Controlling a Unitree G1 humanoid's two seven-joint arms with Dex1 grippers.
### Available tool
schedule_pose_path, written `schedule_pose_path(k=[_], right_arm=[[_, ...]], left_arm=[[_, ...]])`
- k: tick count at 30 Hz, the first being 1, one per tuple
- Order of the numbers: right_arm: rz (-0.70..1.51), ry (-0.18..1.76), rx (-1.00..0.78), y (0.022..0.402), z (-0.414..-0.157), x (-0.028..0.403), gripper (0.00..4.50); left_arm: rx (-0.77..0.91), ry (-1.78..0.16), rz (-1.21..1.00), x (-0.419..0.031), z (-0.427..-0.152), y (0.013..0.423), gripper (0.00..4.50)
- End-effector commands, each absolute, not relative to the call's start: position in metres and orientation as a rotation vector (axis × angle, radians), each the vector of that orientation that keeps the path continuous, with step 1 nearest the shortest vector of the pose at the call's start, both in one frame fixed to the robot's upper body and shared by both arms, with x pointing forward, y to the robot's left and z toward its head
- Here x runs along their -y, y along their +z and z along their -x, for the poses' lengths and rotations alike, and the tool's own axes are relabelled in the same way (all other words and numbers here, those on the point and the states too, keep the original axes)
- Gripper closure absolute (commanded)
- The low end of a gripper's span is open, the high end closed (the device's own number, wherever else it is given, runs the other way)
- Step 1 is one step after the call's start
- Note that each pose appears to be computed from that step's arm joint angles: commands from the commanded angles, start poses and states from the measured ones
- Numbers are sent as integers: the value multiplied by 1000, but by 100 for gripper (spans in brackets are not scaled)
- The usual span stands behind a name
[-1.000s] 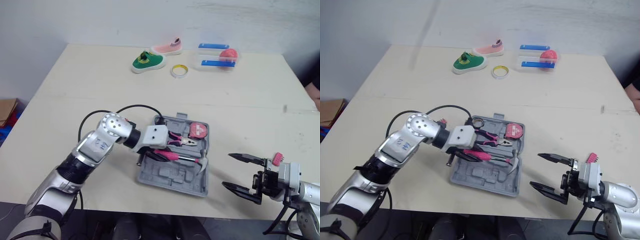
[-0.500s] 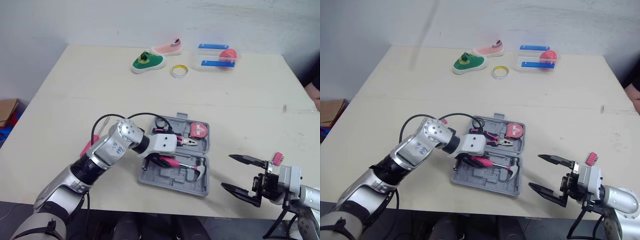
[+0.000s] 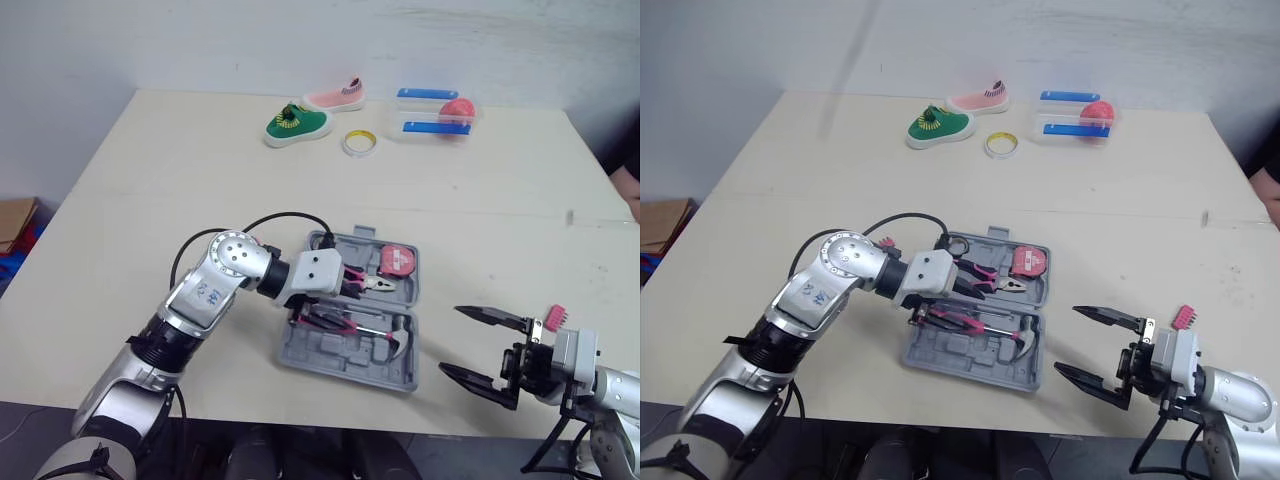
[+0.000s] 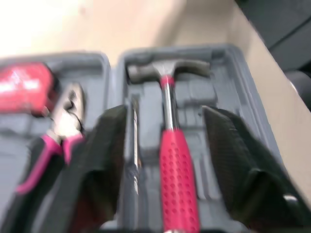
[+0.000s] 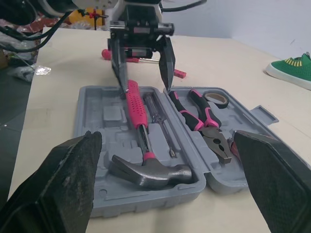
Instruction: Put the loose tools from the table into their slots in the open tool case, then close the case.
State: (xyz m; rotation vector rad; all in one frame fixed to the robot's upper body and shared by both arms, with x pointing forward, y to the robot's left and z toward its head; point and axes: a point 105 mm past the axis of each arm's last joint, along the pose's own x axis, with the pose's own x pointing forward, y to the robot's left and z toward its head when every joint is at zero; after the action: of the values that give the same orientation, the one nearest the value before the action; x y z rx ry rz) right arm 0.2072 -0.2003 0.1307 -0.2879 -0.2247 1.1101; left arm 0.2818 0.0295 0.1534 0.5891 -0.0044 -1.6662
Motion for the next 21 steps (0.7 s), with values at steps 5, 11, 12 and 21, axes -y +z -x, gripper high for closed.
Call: schedule_pose_path(k=[5,11,12,21], right_arm=[[296,1106,230,130,-208,202,0],[294,1104,225,129,-207,202,0],[294,1104,225,129,-206,202,0],[300,1088,217,127,-208,205,0]], left_arm=[[21,-1630,-555,-31,-280,136,448],[-40,-1598,-514,-29,-282,121,448],[-54,-1587,-518,-29,-283,119,448],[-185,-1603,-624,-34,-280,90,448]])
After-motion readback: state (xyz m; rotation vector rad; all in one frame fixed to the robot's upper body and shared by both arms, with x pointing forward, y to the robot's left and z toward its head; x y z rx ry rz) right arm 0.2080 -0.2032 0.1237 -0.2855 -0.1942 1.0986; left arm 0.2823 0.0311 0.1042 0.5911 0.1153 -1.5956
